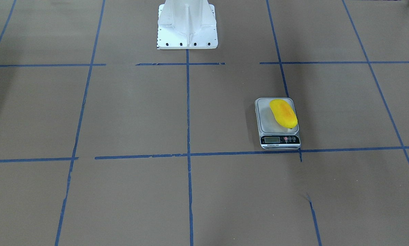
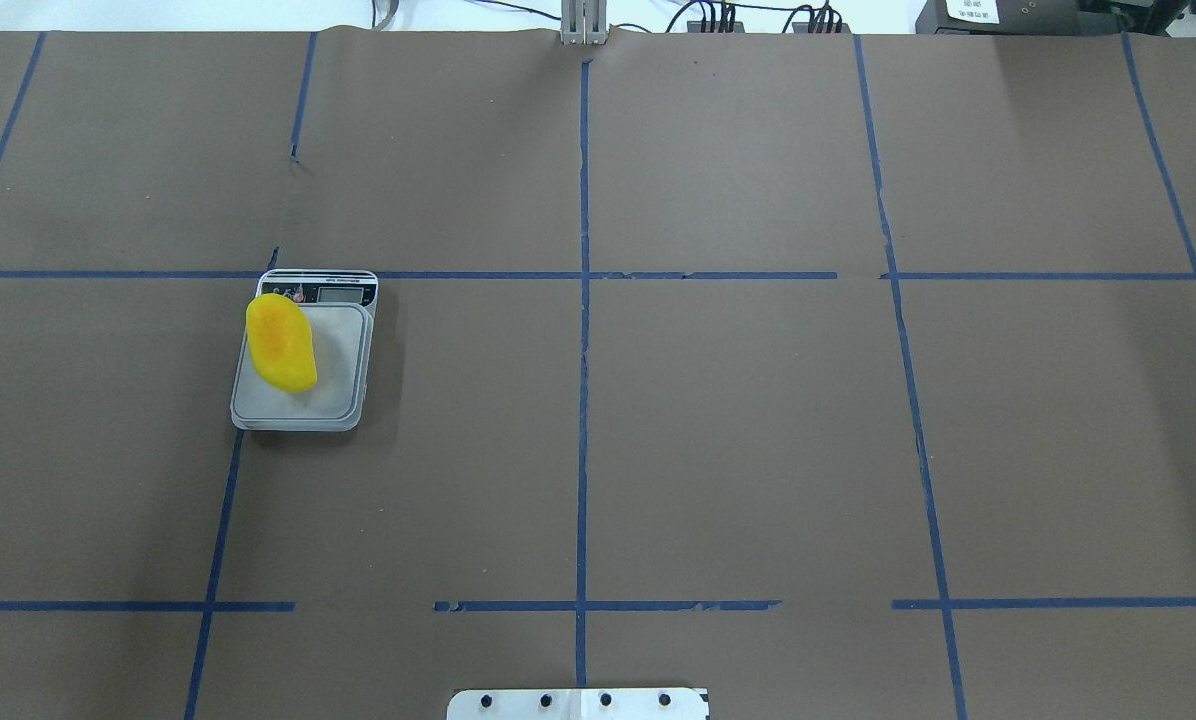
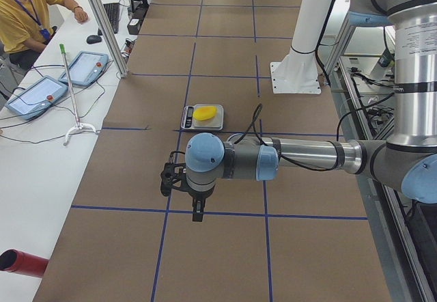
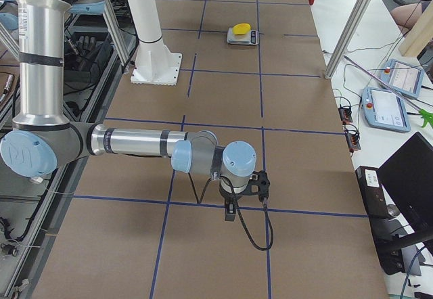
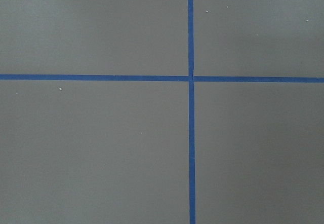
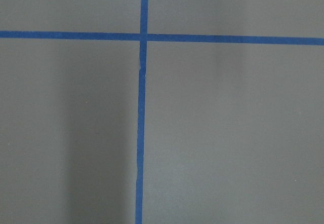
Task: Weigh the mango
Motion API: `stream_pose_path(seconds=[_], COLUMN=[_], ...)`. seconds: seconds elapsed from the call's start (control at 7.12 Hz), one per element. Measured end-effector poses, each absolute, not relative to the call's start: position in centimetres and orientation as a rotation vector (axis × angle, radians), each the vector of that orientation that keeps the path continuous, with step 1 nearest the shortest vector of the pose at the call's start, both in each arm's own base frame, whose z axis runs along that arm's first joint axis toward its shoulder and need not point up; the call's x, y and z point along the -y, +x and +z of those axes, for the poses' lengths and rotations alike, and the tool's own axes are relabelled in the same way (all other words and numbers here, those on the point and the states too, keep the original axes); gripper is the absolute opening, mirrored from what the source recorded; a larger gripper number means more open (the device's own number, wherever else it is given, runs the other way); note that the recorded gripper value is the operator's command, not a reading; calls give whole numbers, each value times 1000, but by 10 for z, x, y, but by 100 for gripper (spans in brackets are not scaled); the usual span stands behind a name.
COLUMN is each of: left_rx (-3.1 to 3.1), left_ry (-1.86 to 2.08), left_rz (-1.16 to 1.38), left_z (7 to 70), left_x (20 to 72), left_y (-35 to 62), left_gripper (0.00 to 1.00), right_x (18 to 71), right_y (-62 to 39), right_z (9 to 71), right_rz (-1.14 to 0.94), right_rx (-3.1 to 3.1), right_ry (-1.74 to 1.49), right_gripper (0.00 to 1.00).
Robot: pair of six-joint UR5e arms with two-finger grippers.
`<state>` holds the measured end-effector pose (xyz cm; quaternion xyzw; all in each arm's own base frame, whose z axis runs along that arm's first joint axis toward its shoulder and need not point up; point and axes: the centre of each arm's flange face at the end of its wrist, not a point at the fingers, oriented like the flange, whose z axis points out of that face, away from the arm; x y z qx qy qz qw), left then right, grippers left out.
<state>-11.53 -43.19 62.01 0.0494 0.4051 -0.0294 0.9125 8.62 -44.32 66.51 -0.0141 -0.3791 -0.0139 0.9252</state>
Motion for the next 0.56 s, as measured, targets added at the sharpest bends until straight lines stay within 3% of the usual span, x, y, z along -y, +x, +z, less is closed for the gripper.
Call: stream_pose_path(seconds=[0.56], left_rx=[-831], left_ry=[89], left_rz=[21], left_z=[621], left_x=[435], left_y=[-117], left_gripper=[100], right_x=[443], right_y=[86], right_z=[665], right_rz=[-29], right_rx=[778], right_ry=[-28], right_gripper=[100])
